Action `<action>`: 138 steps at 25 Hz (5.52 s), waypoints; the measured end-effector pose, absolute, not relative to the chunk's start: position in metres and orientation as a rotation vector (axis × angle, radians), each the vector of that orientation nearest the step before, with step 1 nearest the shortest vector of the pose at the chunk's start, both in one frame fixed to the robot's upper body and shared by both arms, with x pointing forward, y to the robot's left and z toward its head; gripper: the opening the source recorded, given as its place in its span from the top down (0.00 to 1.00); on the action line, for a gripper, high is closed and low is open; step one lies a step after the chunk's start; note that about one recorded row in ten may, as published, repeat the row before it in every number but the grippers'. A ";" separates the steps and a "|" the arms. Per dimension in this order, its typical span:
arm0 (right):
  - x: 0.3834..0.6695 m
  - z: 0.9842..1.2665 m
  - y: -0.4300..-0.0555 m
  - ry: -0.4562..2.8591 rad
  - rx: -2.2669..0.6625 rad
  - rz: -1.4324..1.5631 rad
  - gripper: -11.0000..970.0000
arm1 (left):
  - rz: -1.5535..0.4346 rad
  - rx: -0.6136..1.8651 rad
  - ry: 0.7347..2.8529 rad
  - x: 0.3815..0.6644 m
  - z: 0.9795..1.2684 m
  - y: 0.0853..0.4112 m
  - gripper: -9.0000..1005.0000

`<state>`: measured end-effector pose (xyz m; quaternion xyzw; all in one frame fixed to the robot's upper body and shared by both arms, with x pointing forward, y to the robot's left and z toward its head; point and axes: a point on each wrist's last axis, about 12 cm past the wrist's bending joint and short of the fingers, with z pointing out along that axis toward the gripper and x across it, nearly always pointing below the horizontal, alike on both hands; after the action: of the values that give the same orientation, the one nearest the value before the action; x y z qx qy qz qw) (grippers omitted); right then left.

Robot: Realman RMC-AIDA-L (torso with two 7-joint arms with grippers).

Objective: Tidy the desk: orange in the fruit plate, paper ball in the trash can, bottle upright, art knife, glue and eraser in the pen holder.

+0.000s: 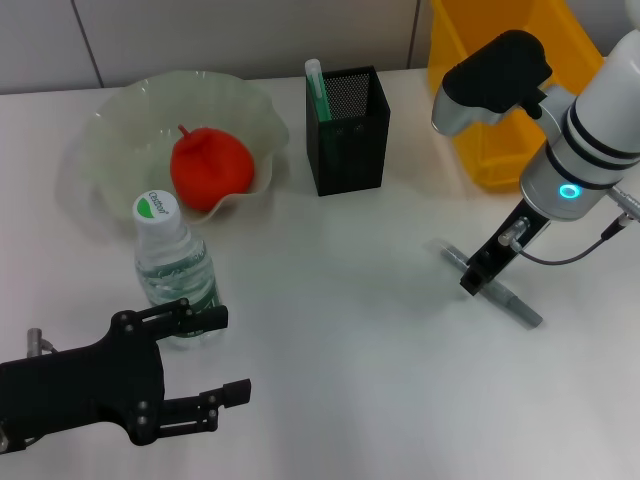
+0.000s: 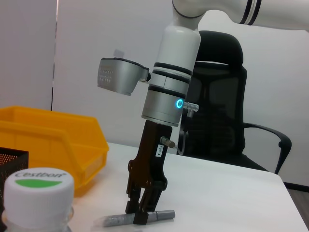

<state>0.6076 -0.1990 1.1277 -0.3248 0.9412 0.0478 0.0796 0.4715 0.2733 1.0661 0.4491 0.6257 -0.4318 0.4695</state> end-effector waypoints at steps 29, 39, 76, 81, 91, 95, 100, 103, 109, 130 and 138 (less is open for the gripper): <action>0.610 1.131 -0.200 2.825 -0.946 0.142 0.92 | -1.052 1.101 1.526 0.473 1.067 0.273 0.22; 0.610 1.131 -0.200 2.823 -0.960 0.137 0.74 | -1.050 1.098 1.527 0.473 1.067 0.274 0.22; 0.613 1.184 -0.196 2.584 -0.953 0.143 0.85 | -1.052 1.098 1.529 0.473 1.067 0.274 0.22; 0.612 1.209 -0.187 2.411 -0.983 0.175 0.85 | -1.049 1.098 1.530 0.473 1.067 0.275 0.22; 0.625 1.221 -0.185 2.099 -0.913 0.196 0.86 | -1.042 1.095 1.533 0.473 1.067 0.275 0.22; 0.622 1.215 -0.185 1.961 -0.913 0.234 0.86 | -1.033 1.082 1.540 0.473 1.066 0.277 0.22; 0.617 1.199 -0.182 1.837 -0.913 0.248 0.86 | -1.033 1.075 1.545 0.473 1.066 0.277 0.22; 0.617 1.185 -0.180 1.796 -0.923 0.234 0.86 | -1.034 1.070 1.549 0.474 1.065 0.276 0.22; 0.623 1.163 -0.181 1.690 -0.887 0.229 0.86 | -1.028 1.070 1.554 0.478 1.064 0.274 0.22; 0.640 1.131 -0.184 1.628 -0.825 0.308 0.86 | -1.017 1.066 1.568 0.483 1.064 0.272 0.22; 0.646 1.122 -0.190 1.647 -0.783 0.409 0.78 | -1.017 1.065 1.571 0.485 1.064 0.271 0.22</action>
<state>0.6462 -0.1902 1.1224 -0.3371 0.7088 0.1759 0.5942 0.4851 0.2710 1.0642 0.4354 0.6423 -0.4158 0.4744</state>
